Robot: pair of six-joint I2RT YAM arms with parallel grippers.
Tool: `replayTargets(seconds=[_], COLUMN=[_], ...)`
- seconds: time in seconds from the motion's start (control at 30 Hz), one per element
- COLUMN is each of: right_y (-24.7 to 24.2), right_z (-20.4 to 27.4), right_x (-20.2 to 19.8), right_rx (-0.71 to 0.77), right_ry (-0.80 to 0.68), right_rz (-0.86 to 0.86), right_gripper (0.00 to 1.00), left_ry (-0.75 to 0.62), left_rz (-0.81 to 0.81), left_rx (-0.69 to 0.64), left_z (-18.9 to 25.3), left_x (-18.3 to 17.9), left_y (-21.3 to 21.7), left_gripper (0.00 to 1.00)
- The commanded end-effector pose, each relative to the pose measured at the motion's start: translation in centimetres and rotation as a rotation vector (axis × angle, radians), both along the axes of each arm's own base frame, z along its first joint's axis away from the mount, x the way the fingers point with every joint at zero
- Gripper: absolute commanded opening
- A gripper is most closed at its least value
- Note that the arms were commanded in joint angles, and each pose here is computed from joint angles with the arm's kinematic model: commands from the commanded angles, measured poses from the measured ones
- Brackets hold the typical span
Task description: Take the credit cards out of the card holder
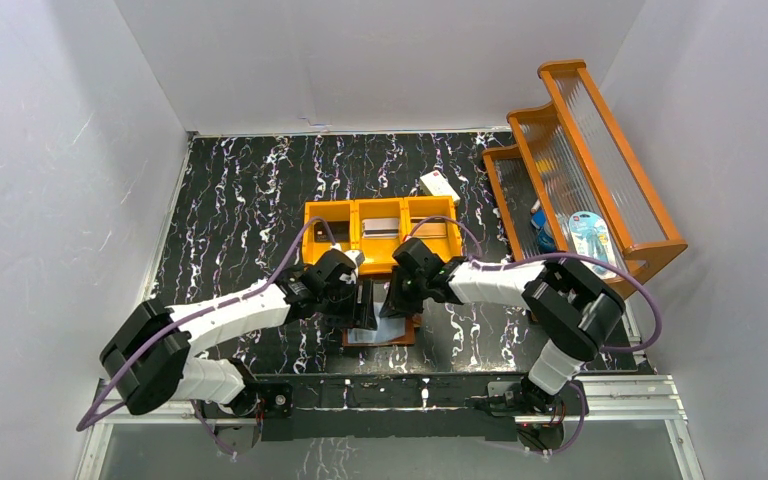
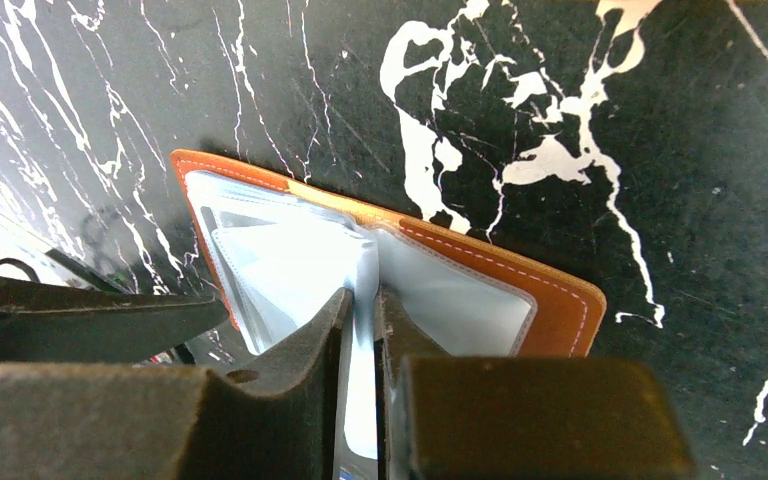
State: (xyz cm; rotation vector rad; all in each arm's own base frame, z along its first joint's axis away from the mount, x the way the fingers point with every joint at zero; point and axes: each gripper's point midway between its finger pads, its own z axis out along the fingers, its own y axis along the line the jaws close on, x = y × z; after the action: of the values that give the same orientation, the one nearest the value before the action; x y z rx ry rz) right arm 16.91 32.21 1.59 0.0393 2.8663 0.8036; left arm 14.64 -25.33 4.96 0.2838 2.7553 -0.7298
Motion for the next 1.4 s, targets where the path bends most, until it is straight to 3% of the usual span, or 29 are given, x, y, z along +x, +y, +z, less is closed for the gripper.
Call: replayTargets(seconds=[0.0, 0.4, 0.9, 1.37], right_y=[-6.1, -6.0, -6.4, -6.4], right_z=[-6.7, -7.4, -7.6, -7.7], right_x=[-3.7, -4.4, -4.7, -4.9], right_rx=[-0.256, -0.153, -0.125, -0.118], right_ry=[0.116, 0.17, 0.194, 0.198], right_rz=[-0.024, -0.066, -0.096, -0.095], right_gripper=[0.2, 0.21, 0.22, 0.23], left_ry=[-0.033, -0.093, -0.132, -0.043], left_rz=[0.055, 0.013, 0.108, 0.027], left_rx=[0.032, -0.123, -0.008, -0.005], left_z=[0.2, 3.6, 1.4, -1.2], left_x=[0.2, 1.4, 3.5, 2.4], left_y=[1.3, -1.8, -0.6, -1.8], left_gripper=[0.62, 0.63, 0.65, 0.65])
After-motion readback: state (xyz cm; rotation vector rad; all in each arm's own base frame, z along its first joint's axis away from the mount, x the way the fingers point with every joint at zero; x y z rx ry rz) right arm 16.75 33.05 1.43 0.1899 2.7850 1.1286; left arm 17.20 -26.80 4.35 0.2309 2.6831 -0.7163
